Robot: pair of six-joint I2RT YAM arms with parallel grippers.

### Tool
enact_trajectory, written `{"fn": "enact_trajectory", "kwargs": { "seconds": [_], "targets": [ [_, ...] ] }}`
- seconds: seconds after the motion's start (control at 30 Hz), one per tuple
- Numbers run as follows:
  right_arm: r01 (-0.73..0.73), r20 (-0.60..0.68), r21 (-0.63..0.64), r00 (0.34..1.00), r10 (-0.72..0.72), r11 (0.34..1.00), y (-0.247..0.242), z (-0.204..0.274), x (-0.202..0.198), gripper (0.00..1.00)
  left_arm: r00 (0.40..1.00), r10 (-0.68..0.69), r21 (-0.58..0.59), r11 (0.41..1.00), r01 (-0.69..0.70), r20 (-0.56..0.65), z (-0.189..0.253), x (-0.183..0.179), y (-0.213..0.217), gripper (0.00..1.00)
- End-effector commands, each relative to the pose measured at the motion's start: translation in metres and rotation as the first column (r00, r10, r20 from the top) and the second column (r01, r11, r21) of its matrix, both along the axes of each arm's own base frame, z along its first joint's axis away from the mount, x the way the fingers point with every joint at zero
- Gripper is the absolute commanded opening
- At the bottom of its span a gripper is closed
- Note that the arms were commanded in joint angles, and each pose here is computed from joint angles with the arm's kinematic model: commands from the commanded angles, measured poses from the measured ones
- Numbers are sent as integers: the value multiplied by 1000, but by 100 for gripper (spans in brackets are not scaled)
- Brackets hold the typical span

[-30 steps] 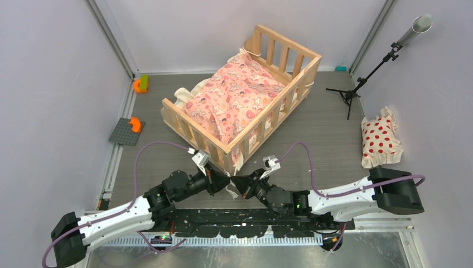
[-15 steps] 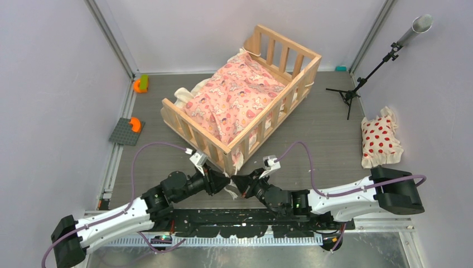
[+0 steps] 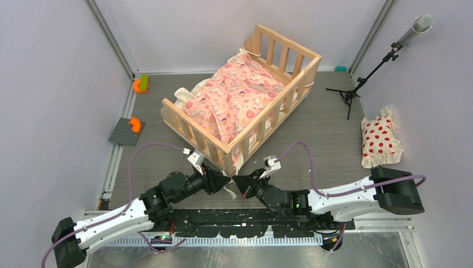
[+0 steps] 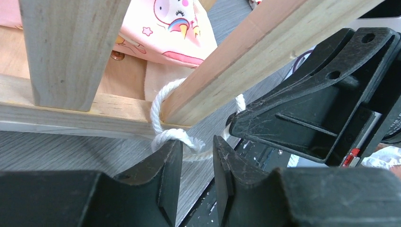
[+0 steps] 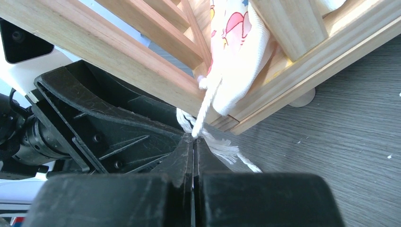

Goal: Set up the pet bed

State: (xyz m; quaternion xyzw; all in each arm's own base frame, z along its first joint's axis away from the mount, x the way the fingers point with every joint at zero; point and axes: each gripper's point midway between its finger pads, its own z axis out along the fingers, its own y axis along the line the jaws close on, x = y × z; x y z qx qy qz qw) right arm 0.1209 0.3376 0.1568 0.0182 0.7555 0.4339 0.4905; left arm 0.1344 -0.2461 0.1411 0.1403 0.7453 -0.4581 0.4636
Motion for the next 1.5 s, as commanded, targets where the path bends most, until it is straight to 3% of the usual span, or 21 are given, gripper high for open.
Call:
{"fn": "enact_trajectory", "kwargs": {
  "seconds": [0.0,0.13,0.37,0.97,1.47],
  "targets": [
    [73,-12,72,997,-72,995,-3,18,8,1,999,-10,-50,999,12,33,25,2,-6,32],
    [96,-21,71,995,-94,993,-6,20,11,1,999,-29,-61,998,31,37,26,-1,-7,34],
    [96,-25,59,995,-95,994,-4,21,11,1,997,-40,-68,997,44,61,31,-3,-7,45],
    [63,-43,87,997,-59,994,4,25,12,1,989,-121,-19,992,123,86,27,-11,-16,49],
    [-28,-38,113,999,32,993,15,34,2,1,993,-73,11,997,72,90,23,0,-14,50]
  ]
}}
